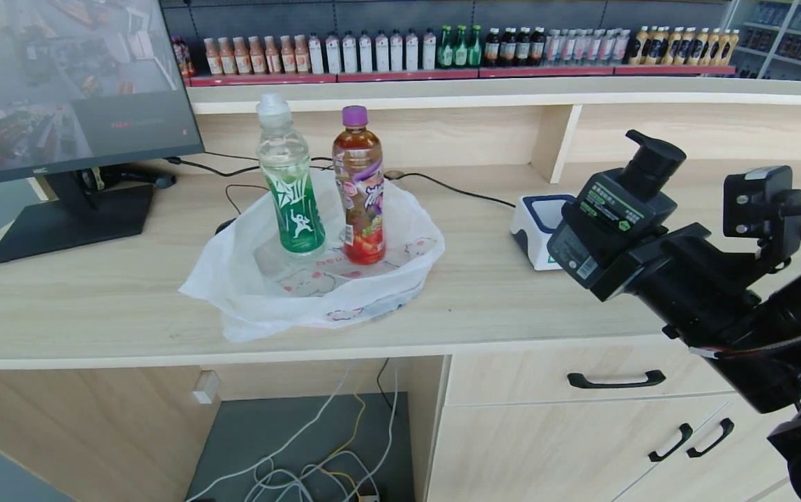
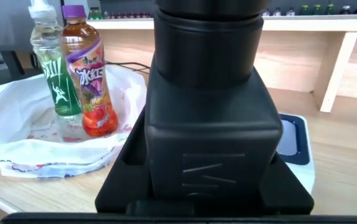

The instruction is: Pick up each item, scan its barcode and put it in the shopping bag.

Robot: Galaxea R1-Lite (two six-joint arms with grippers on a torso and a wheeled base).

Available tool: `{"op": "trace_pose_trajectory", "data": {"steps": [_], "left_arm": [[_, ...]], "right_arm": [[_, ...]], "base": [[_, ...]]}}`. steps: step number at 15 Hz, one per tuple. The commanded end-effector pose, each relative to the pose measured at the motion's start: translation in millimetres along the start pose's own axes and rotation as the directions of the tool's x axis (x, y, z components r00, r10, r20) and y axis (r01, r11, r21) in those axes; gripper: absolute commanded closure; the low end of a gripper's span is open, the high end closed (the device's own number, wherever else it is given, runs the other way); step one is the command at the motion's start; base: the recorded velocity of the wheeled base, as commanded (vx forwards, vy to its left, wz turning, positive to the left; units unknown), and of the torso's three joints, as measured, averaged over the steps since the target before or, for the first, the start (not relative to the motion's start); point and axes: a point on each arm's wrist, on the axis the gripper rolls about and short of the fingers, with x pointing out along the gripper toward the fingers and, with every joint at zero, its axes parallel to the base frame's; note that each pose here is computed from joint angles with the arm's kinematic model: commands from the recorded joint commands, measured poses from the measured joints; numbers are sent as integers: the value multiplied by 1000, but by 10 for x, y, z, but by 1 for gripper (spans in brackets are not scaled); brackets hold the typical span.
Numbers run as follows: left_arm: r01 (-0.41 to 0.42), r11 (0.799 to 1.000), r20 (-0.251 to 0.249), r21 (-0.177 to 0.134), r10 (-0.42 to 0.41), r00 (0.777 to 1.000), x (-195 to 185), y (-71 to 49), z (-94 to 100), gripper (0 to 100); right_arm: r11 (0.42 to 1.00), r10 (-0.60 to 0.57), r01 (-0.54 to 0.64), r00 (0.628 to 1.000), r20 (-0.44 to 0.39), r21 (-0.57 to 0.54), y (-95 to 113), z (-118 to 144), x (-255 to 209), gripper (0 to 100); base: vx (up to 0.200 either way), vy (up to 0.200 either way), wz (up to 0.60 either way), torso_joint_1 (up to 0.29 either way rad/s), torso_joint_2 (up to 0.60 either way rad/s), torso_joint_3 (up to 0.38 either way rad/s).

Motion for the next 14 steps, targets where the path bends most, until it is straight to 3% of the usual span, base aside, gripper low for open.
{"op": "trace_pose_trajectory", "data": {"steps": [1, 3, 10, 14], "left_arm": [[0, 1000, 0, -1, 0, 1000, 0, 0, 0, 0], [3, 1000, 0, 15, -3, 1000, 0, 0, 0, 0], [3, 1000, 0, 12, -3, 1000, 0, 0, 0, 0], [1, 1000, 0, 13, -1, 1000, 0, 0, 0, 0]], "right_arm": [[1000, -1, 1, 1000, -3, -1, -3, -11, 3, 100], [1000, 1, -1, 1000, 27, 8, 1, 41, 54, 100], [999, 50, -50, 996, 68, 5, 148, 41, 258, 100], [999, 30, -30, 1000, 5, 32, 326, -198, 496, 100]], "base": [[0, 200, 0, 2, 7, 2], [0, 200, 0, 0, 2, 2], [0, 200, 0, 1, 2, 2], [0, 0, 0, 0, 0, 0]]}}
